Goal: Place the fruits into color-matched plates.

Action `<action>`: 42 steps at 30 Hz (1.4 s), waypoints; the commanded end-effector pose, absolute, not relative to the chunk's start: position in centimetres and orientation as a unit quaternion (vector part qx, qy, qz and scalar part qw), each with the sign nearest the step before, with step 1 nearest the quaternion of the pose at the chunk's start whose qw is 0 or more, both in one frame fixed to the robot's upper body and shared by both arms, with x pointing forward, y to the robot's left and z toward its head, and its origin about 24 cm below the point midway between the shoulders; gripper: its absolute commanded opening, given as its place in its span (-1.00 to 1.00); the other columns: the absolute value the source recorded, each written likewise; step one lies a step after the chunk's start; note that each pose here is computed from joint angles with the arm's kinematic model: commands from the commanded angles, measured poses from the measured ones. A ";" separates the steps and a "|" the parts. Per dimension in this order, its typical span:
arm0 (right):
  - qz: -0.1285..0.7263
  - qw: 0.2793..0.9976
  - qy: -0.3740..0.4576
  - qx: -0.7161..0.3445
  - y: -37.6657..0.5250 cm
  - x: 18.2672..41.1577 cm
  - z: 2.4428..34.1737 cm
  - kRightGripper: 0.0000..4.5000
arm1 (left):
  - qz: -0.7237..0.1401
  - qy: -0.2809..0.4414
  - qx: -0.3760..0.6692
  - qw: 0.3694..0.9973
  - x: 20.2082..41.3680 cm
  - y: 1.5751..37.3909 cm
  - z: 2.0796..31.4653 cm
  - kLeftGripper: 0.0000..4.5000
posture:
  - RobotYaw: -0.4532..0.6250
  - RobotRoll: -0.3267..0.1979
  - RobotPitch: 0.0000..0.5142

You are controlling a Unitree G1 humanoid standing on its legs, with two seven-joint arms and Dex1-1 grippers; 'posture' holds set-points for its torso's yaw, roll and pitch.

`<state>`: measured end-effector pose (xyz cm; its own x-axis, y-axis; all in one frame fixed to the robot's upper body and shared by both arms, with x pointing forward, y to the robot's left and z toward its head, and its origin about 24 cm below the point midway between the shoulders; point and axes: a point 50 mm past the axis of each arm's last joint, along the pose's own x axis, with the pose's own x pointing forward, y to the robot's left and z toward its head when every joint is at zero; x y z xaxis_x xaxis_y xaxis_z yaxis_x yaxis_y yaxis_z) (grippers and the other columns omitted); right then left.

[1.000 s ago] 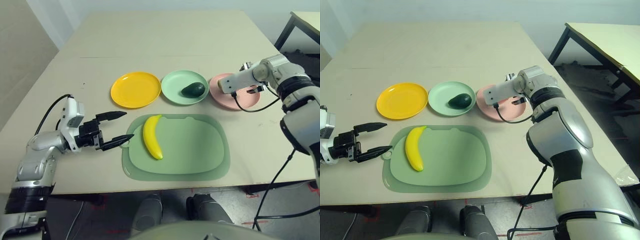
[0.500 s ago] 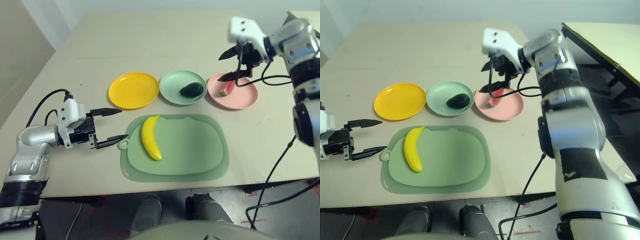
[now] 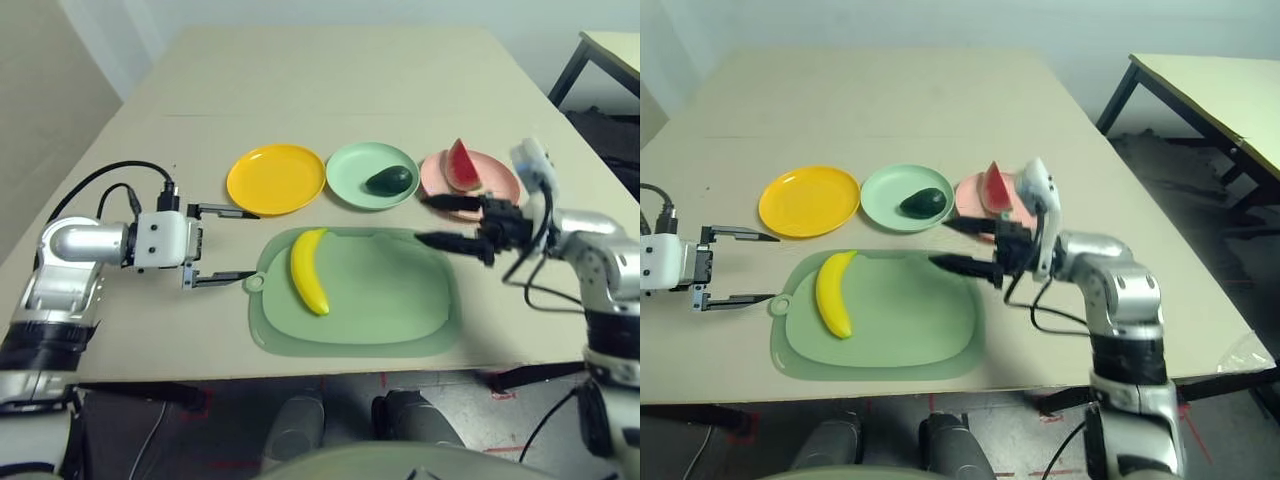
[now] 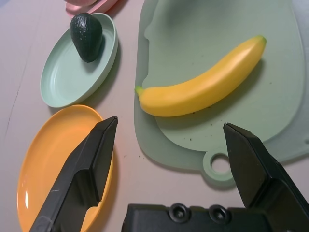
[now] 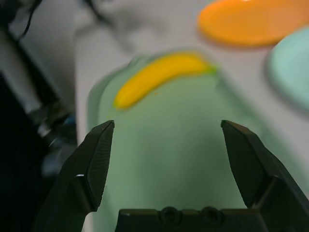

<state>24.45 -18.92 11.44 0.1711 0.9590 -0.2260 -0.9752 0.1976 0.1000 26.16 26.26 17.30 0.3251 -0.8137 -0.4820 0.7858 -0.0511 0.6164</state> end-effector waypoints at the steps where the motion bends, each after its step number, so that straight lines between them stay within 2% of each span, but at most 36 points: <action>1: 0.636 0.762 0.098 -0.073 -19.8 24.0 10.2 0.98 | -0.583 0.000 0.405 0.704 26.3 26.4 17.0 1.00 | 0.07 0.25 -0.70; 8: 0.630 0.768 0.013 -0.116 -19.8 23.2 9.2 0.98 | -0.519 0.051 0.276 0.807 24.5 29.4 15.2 1.00 | 0.07 0.25 -0.71; 9: 0.624 0.773 0.007 -0.114 -19.9 23.1 9.2 0.98 | -0.511 0.056 0.266 0.816 24.1 29.7 14.9 1.00 | 0.13 0.25 -0.73; 14: 0.591 0.799 -0.024 -0.112 -20.8 22.9 9.2 0.98 | -0.489 0.068 0.230 0.839 22.4 30.5 13.9 1.00 | 0.17 0.25 -0.73; 19: 0.576 0.809 -0.028 -0.112 -22.6 22.8 9.0 0.98 | -0.512 0.069 0.232 0.824 22.7 30.2 14.0 1.00 | 0.18 0.25 -0.73; 23: 0.582 0.805 -0.035 -0.109 -23.3 22.6 9.2 0.98 | -0.545 0.065 0.271 0.791 24.1 29.6 14.6 1.00 | 0.16 0.25 -0.75; 27: 0.592 0.798 -0.037 -0.105 -23.5 21.6 9.1 0.98 | -0.606 0.033 0.397 0.688 26.4 27.0 15.9 1.00 | 0.12 0.25 -0.77; 30: 0.579 0.809 -0.028 -0.093 -23.6 21.5 8.9 0.98 | -0.632 -0.016 0.442 0.636 27.9 24.6 17.0 1.00 | 0.07 0.25 -0.77; 36: 0.555 0.828 -0.036 -0.070 -22.9 21.8 9.6 0.98 | -0.689 -0.056 0.533 0.488 29.1 20.6 18.4 1.00 | -0.02 0.25 -0.80; 42: 0.548 0.832 -0.042 -0.071 -22.7 21.6 9.7 0.98 | -0.726 -0.049 0.571 0.380 29.8 17.9 18.7 1.00 | -0.11 0.25 -0.81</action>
